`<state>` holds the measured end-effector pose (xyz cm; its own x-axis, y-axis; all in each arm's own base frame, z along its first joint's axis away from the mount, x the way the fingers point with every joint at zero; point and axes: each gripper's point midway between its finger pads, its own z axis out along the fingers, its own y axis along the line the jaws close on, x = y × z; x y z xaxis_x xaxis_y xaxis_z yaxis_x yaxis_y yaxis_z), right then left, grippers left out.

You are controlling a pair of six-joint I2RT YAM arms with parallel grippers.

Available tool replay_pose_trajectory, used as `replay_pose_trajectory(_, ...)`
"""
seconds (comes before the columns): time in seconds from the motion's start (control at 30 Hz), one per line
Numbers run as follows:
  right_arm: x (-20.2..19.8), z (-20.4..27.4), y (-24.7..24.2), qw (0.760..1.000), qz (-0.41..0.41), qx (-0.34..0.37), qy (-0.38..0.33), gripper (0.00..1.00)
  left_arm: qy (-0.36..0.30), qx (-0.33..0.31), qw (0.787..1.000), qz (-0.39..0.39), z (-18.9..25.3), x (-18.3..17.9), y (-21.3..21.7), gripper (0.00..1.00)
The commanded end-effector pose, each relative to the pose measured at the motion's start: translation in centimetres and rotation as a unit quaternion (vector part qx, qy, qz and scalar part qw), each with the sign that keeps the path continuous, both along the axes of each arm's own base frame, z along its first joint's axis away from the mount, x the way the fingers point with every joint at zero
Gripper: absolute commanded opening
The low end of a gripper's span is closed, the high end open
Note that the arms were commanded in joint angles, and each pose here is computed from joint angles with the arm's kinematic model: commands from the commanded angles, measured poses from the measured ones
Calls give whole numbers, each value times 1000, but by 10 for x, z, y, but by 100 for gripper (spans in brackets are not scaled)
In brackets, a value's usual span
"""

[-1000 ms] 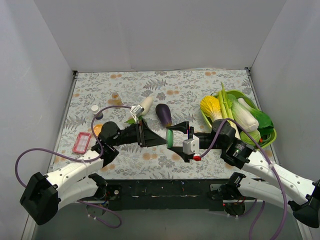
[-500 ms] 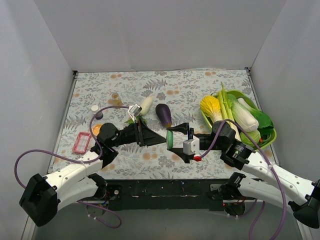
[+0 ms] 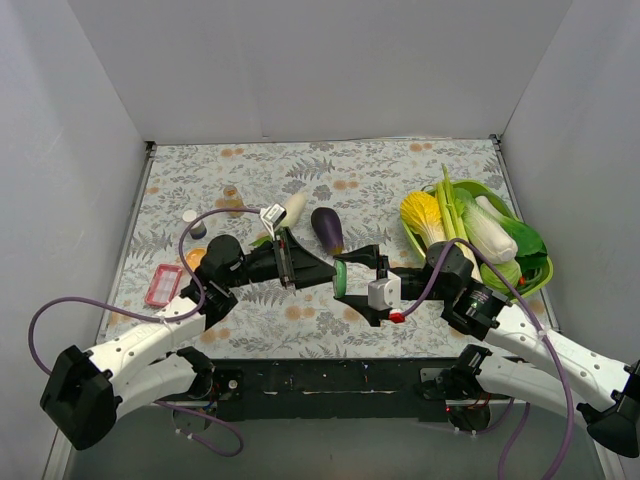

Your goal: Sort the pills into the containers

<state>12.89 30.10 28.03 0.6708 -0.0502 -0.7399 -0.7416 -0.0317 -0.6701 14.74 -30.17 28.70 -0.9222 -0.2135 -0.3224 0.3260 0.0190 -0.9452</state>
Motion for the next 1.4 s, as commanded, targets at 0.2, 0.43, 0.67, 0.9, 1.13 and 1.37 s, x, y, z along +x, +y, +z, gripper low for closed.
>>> replay_pose_trajectory(0.2, -6, 18, 4, 999, 16, 38, -9, 27, -14, -27, 999, -30, 13, -6, -3, 89)
replay_pose_trajectory(0.43, -6, 14, 4, 999, 17, 35, -3, 28, -12, -36, 999, -34, 14, -9, -2, 71)
replay_pose_trajectory(0.67, -6, 14, 4, 999, 15, 37, 1, 29, -11, -38, 999, -37, 14, -10, -1, 65)
replay_pose_trajectory(0.9, -6, 17, 5, 999, 15, 42, 1, 27, -3, -39, 999, -38, 10, -13, 1, 68)
replay_pose_trajectory(1.13, -6, 21, 3, 999, 12, 46, 0, 25, 12, -16, 1000, -23, -6, -12, 4, 67)
replay_pose_trajectory(1.37, -7, 21, 2, 999, 12, 47, 1, 25, 17, 36, 999, -5, -23, -4, 3, 63)
